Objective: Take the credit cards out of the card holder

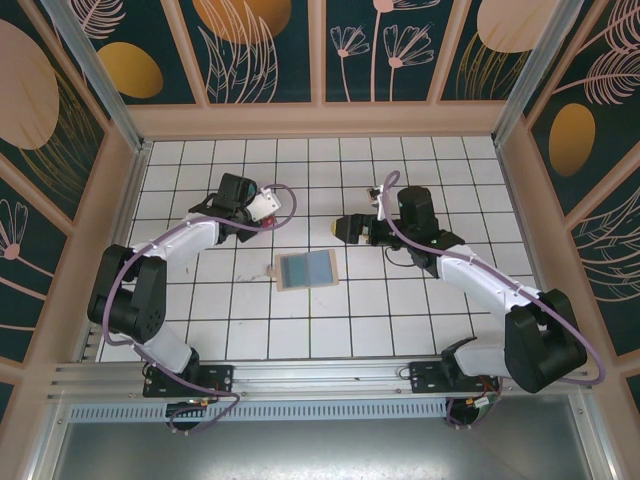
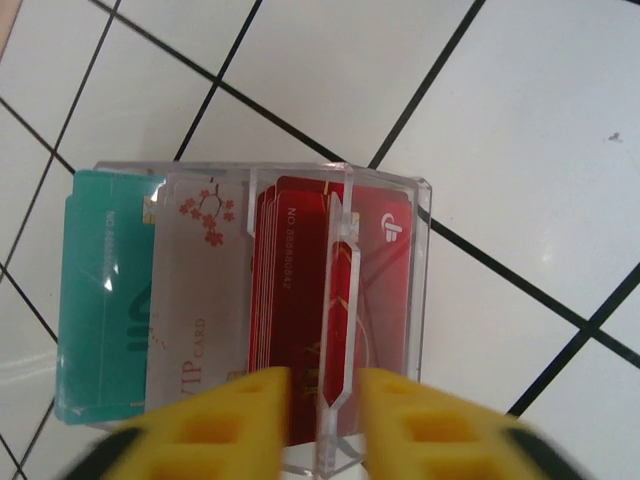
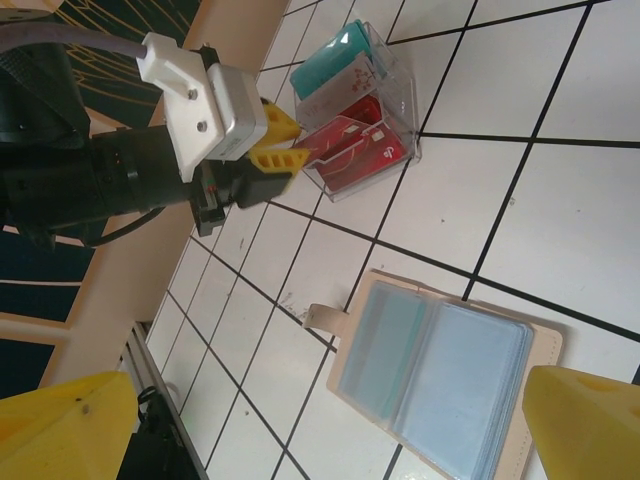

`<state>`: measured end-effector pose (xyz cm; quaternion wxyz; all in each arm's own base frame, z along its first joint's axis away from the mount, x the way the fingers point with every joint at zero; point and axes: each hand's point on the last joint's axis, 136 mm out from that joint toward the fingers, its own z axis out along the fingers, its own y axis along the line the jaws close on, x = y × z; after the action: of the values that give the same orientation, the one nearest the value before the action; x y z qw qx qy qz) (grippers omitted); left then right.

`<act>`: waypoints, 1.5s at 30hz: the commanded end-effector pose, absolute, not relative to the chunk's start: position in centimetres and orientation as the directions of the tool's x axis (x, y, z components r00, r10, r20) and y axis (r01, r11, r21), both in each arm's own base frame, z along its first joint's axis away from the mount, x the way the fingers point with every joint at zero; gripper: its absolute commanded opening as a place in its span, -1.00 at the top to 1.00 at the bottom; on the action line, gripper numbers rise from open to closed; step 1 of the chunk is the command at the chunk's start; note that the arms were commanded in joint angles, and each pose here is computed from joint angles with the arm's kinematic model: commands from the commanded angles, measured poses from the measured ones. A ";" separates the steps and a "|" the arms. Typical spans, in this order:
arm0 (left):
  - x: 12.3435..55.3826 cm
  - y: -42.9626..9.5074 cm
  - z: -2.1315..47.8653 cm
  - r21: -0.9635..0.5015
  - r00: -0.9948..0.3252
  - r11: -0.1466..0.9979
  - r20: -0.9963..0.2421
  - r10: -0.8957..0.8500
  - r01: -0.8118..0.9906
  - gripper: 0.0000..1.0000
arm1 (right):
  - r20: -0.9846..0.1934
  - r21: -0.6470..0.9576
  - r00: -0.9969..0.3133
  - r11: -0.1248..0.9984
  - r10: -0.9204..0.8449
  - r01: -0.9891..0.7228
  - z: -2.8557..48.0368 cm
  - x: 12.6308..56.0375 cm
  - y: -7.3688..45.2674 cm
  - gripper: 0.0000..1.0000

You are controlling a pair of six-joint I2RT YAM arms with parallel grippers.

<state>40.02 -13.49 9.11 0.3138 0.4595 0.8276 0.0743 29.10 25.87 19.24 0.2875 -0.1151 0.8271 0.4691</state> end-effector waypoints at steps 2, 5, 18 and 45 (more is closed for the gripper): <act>40.8 -13.0 8.7 0.405 -0.425 0.600 -0.444 0.789 0.690 0.31 | -0.592 0.706 -0.804 0.523 0.064 -0.478 18.7 29.1 25.7 -0.98; 41.4 -12.6 9.0 0.426 -0.441 0.615 -0.441 0.781 0.663 0.31 | -0.590 0.708 -0.805 0.520 0.065 -0.477 18.8 29.2 25.6 -0.98; 43.3 -12.8 14.8 0.357 -0.504 0.802 -0.636 0.584 0.479 -0.13 | -0.588 0.681 -0.805 0.584 0.077 -0.442 17.8 29.9 25.0 -0.97; 32.8 -14.8 18.7 -0.552 -0.727 0.831 -0.597 -0.338 0.068 -0.31 | -0.368 0.570 -0.927 0.772 -0.066 -0.281 6.1 28.6 27.9 1.00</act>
<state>33.77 -13.50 19.44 0.3991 -0.0245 0.8931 -0.2061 28.99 27.34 6.49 0.1781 -0.0951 0.9268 0.3168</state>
